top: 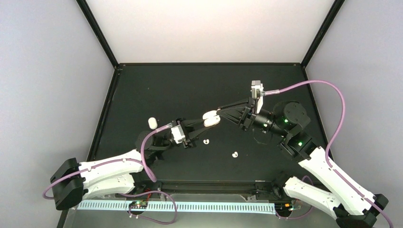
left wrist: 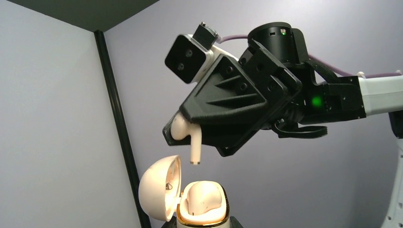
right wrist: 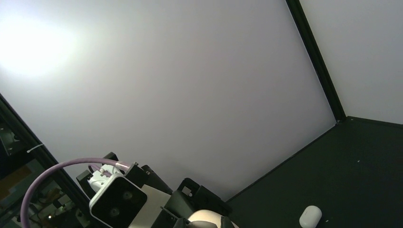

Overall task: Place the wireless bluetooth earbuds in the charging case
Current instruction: Place the earbud in the charging case.

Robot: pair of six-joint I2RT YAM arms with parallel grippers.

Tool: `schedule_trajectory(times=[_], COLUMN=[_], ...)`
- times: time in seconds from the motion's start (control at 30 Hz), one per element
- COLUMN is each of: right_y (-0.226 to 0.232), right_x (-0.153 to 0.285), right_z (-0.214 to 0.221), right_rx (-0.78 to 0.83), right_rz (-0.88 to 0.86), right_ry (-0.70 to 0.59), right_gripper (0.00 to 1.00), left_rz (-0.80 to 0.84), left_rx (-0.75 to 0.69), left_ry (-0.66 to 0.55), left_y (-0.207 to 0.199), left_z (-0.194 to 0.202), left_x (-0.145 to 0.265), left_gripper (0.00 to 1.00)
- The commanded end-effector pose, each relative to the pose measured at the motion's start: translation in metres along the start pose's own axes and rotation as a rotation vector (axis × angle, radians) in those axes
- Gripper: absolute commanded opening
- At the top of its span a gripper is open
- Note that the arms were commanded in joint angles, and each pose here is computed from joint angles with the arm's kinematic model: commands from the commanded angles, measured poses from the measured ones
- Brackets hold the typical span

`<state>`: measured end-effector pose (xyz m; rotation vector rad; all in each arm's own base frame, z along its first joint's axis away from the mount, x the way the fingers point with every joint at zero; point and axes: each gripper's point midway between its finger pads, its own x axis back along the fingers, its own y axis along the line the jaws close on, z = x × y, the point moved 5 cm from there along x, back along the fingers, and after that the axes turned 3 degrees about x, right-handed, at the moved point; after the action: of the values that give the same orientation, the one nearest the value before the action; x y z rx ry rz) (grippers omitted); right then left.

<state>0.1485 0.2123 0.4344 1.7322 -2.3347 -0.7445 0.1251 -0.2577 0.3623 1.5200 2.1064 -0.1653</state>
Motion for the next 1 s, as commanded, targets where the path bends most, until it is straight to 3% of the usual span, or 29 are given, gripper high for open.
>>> schedule_trajectory(times=[0.0,0.97], right_y=[0.002,-0.016], right_x=[0.001,-0.008], right_z=[-0.008,0.005], right_rx=[-0.009,-0.029], right_rz=[0.013,0.079], right_ry=[-0.017,0.045], right_gripper=[0.10,0.10], left_rz=[-0.051,-0.083], left_rx=[-0.074,-0.055], left_ry=[-0.100,-0.088], left_y=[0.007,0.009], left_z=[-0.028,-0.032], left_x=[-0.008,-0.014], left_gripper=[0.02,0.02])
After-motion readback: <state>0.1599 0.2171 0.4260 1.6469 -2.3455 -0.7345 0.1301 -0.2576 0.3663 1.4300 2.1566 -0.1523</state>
